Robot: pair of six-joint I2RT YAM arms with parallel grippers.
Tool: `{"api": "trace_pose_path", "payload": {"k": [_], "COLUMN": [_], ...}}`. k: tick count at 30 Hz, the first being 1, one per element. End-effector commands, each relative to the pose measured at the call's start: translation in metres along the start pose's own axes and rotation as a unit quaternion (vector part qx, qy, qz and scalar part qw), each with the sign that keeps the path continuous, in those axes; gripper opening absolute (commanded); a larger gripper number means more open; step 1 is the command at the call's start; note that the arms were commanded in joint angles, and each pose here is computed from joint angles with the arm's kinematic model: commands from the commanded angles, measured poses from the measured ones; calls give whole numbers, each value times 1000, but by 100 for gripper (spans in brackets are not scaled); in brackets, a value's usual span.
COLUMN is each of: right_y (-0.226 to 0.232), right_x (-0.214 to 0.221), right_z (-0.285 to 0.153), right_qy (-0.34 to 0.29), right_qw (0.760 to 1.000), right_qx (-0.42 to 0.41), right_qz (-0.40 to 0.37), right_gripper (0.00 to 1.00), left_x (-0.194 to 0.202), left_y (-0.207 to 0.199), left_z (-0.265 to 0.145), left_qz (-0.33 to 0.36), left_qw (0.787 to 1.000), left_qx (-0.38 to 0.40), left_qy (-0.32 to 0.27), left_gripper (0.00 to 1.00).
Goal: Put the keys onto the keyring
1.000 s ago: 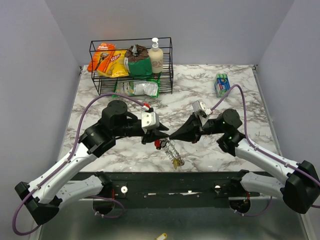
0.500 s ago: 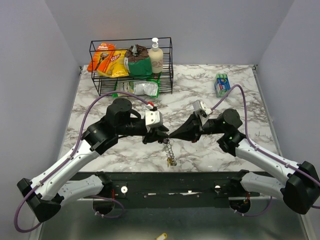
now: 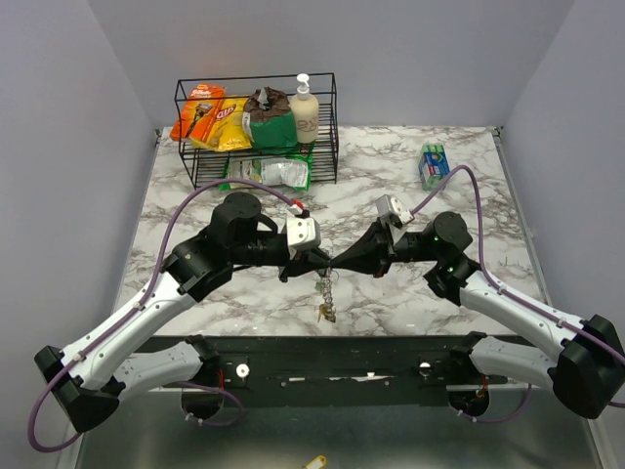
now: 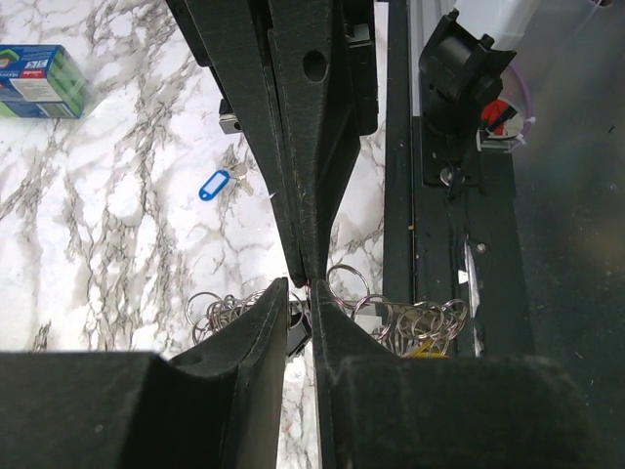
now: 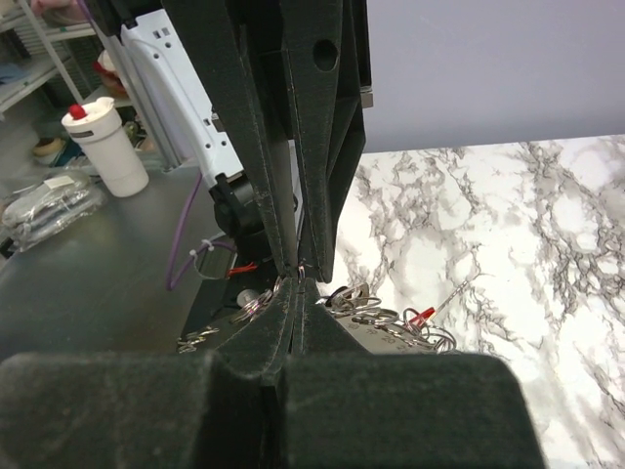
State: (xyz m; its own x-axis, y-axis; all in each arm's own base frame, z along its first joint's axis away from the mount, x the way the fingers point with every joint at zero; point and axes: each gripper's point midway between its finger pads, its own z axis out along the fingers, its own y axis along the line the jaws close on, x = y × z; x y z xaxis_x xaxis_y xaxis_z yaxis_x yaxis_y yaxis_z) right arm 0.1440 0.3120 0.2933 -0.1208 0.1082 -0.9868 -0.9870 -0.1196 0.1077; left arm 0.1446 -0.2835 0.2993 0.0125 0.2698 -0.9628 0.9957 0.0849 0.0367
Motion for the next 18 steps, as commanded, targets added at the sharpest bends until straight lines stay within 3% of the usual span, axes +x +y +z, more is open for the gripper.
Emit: {"api": "trace_pose_path", "payload": {"k": [1,18], "right_y": [8,9], "right_x": [-23,-24], "right_z": [1,0], "right_qy": [-26,-29], "right_qw": [999,999], "right_qx": [-8,-5], "right_qz": [-42,-43], "right_gripper": [1,1], "left_x": [7,31], "left_y": [13,18], "left_z": [0,6], "left_qz": [3,-8], "left_qw": [999,998], "left_qx": [-31,-34], "left_qy": [21,56], "left_gripper": [23,26]}}
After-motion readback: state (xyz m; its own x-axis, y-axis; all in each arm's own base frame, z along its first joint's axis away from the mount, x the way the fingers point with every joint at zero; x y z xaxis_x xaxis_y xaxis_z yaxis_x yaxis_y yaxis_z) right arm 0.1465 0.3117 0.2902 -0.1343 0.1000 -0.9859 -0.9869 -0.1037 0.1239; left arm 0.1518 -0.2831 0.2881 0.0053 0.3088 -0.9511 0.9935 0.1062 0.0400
